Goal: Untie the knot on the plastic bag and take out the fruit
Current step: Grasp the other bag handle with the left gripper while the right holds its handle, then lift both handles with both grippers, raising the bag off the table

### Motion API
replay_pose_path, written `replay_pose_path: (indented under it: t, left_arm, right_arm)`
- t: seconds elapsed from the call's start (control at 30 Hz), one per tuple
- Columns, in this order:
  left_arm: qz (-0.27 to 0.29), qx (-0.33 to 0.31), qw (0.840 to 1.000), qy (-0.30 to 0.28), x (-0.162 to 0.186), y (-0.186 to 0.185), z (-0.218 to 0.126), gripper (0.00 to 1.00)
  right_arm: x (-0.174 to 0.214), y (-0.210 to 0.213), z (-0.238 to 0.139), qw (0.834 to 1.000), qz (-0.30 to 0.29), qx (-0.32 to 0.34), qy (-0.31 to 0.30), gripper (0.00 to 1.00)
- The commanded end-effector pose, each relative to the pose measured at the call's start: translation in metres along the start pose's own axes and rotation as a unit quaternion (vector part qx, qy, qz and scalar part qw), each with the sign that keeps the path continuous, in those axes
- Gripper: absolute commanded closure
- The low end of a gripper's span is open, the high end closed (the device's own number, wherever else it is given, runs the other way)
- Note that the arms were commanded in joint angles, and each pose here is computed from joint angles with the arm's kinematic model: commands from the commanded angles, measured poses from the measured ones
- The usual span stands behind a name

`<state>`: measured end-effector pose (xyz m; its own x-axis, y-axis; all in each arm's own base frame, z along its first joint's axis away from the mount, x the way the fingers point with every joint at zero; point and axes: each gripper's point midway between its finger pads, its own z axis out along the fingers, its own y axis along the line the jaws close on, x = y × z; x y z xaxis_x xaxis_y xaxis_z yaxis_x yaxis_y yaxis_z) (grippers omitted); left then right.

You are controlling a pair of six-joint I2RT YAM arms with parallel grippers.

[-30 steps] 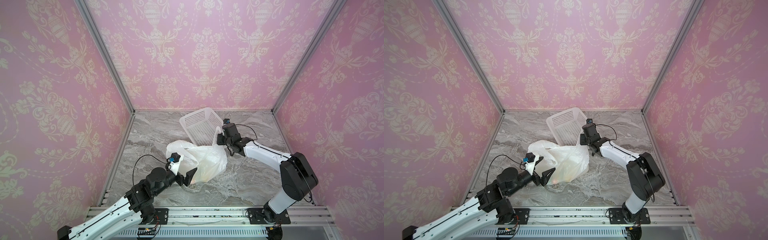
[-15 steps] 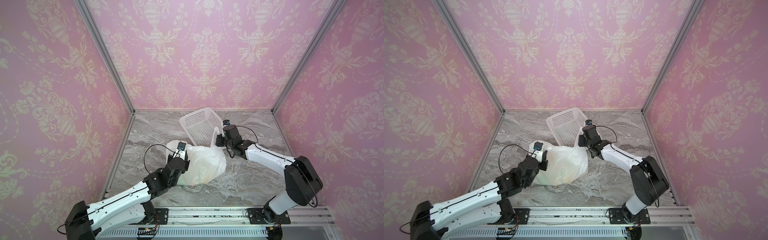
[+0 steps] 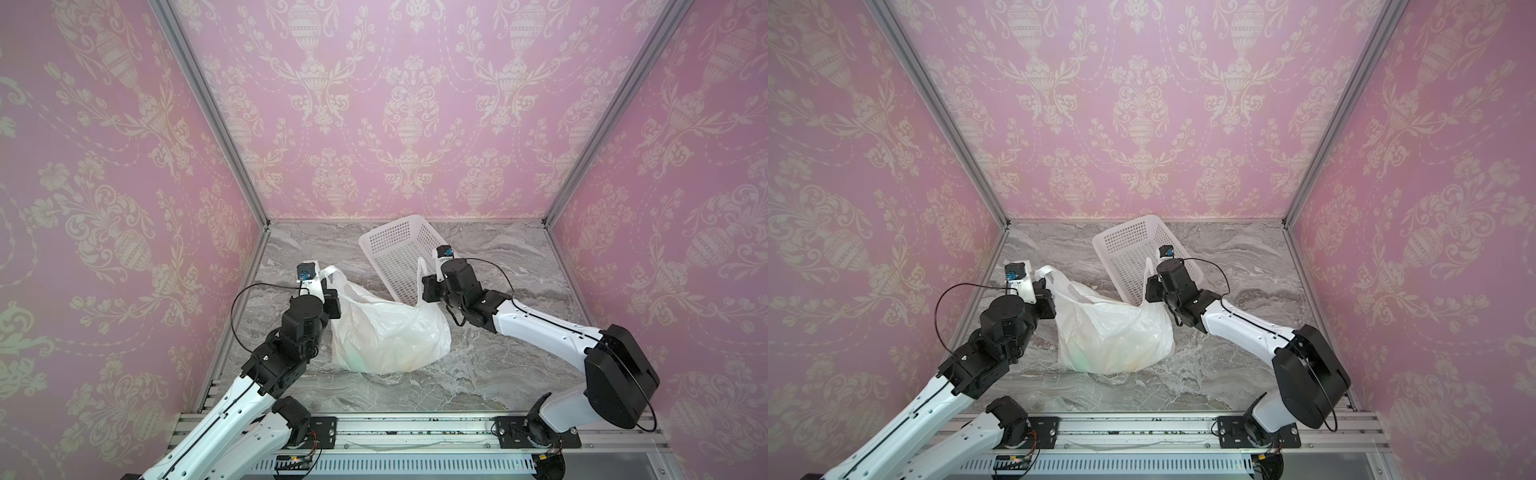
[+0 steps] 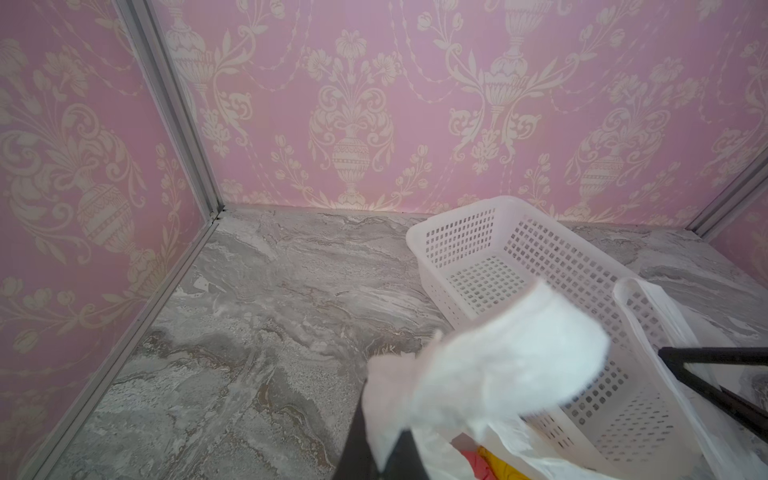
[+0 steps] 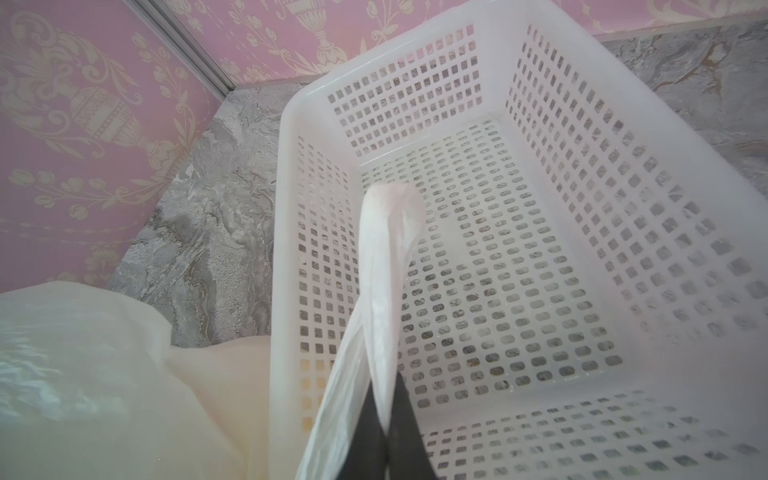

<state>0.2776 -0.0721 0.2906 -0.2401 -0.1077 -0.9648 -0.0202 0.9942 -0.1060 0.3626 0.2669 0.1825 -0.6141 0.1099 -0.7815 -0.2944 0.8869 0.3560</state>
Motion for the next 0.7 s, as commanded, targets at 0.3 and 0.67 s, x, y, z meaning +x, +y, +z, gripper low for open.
replay_pose_path:
  t: [0.3,0.67]
  left_arm:
    - [-0.031,-0.033,0.999,-0.013,-0.071,0.031,-0.014,1.0]
    - [-0.088,-0.082,0.992,0.032,-0.108,0.079,0.038,1.0]
  right_arm:
    - [-0.076,0.112,-0.008,0.991,-0.011,-0.128,-0.045,1.0]
    - [-0.155,0.188,0.055,0.979,-0.029,-0.195,-0.056,1.0]
